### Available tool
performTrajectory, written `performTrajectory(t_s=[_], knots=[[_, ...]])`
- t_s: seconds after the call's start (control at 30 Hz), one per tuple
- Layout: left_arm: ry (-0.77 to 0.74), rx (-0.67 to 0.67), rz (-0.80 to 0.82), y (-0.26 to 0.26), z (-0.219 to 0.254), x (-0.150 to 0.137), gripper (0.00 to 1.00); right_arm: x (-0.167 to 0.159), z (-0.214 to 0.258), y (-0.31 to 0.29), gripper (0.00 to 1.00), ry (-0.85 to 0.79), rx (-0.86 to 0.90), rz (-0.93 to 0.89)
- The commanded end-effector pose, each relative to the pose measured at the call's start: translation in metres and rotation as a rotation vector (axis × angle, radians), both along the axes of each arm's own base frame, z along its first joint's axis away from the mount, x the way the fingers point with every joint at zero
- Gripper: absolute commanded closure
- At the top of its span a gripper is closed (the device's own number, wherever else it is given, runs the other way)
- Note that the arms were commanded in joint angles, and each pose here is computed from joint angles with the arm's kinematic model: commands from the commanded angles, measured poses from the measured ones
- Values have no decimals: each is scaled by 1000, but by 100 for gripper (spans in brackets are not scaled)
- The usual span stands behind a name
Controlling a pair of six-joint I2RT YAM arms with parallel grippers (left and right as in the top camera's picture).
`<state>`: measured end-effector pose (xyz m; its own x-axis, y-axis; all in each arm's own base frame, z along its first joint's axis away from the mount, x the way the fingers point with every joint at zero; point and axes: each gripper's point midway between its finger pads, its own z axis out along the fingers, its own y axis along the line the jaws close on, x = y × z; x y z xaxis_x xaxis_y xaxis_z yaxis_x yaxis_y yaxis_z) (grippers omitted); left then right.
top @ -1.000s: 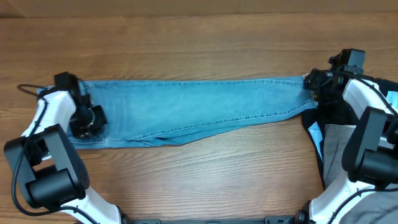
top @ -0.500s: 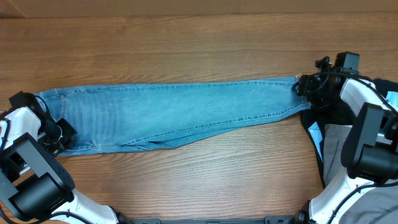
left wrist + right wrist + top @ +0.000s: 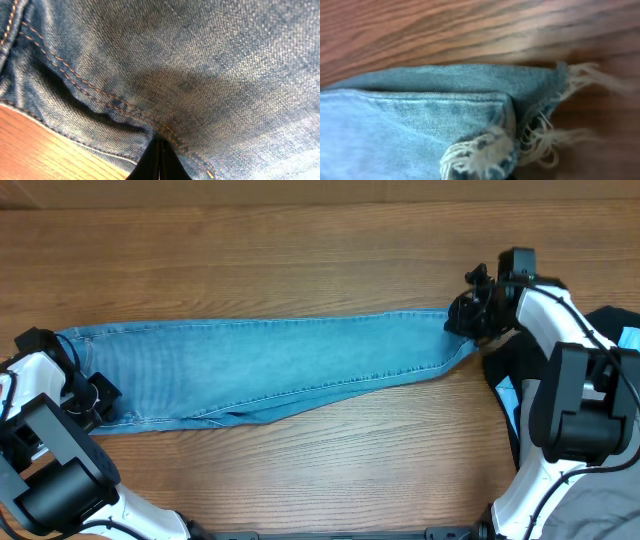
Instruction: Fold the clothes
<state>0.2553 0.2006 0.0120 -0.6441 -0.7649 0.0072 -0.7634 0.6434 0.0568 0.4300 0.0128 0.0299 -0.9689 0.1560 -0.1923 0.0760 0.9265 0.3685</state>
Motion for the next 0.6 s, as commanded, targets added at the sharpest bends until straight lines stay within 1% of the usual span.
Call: performTrajectory(t_s=[0.0,0.13,0.2,0.3,0.33,0.43,0.57], knots=[[-68,-73,-31,-11,1,10,96,24,55,-47,96,-87,-186,-156],[-159,-146,-103,-25,9,30,96,26,96,-62,96,-134,-210,-197],[-198,-170,-132,-31,16,39,96,23,106,-61,96,-143,-210,-197],[-294,-209,-191,-44,39,58,96,20,120,-52,96,-162,-203,-188],[-346,-217,-215,-49,55,65,96,18,125,-40,96,-165,-190,-172],[-452,-213,-266,-56,92,75,96,10,127,-2,96,-146,-148,-90],[-600,-190,-341,-72,158,76,96,-8,122,61,96,-83,-112,-4]])
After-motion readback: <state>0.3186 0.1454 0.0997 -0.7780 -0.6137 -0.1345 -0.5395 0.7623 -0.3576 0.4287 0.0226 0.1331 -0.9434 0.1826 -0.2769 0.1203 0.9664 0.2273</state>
